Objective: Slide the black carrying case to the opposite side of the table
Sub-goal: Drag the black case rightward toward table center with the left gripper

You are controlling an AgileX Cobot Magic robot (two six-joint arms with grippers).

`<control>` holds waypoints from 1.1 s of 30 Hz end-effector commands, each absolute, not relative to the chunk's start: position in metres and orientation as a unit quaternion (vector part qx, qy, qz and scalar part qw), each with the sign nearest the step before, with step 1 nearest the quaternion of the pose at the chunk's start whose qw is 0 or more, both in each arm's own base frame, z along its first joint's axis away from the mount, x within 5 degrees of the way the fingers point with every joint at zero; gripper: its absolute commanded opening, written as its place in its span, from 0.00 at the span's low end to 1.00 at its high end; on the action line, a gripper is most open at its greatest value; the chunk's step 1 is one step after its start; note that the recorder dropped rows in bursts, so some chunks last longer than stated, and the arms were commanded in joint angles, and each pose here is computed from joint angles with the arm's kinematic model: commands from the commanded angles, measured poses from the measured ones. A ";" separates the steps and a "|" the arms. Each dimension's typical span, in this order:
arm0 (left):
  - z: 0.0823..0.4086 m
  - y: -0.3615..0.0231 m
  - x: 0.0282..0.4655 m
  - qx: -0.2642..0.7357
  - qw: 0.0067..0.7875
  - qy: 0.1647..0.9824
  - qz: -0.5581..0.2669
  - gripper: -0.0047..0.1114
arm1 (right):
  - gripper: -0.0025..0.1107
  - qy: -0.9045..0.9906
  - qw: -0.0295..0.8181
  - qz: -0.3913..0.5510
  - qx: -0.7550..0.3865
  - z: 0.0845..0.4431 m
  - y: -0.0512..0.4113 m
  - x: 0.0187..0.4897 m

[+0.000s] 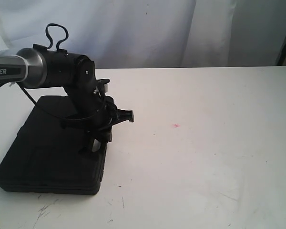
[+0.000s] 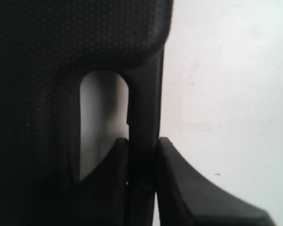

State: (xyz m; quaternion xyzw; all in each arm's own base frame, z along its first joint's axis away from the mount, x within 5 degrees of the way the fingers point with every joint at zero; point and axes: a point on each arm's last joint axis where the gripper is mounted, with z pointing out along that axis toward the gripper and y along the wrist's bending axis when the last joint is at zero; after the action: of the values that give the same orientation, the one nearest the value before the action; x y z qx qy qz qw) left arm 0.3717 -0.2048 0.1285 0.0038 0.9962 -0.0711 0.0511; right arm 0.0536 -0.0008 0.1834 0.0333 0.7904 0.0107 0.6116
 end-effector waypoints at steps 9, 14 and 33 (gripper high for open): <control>0.134 -0.255 0.353 -0.005 0.072 0.987 -0.141 0.04 | 0.02 0.789 0.614 0.009 0.034 0.183 -0.001 0.054; 0.135 -0.269 0.348 -0.002 0.088 0.984 -0.157 0.04 | 0.02 0.789 0.614 0.009 0.034 0.183 -0.001 0.054; 0.140 -0.323 0.363 -0.009 0.092 0.976 -0.199 0.04 | 0.02 0.789 0.614 0.009 0.034 0.183 -0.001 0.054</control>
State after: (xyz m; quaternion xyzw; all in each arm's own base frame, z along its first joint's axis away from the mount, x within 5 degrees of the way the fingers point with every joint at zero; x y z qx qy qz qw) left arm 0.3631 -0.3109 0.1277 0.0072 0.9841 -0.1624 0.0718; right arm 0.0536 -0.0008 0.1834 0.0333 0.7904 0.0107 0.6116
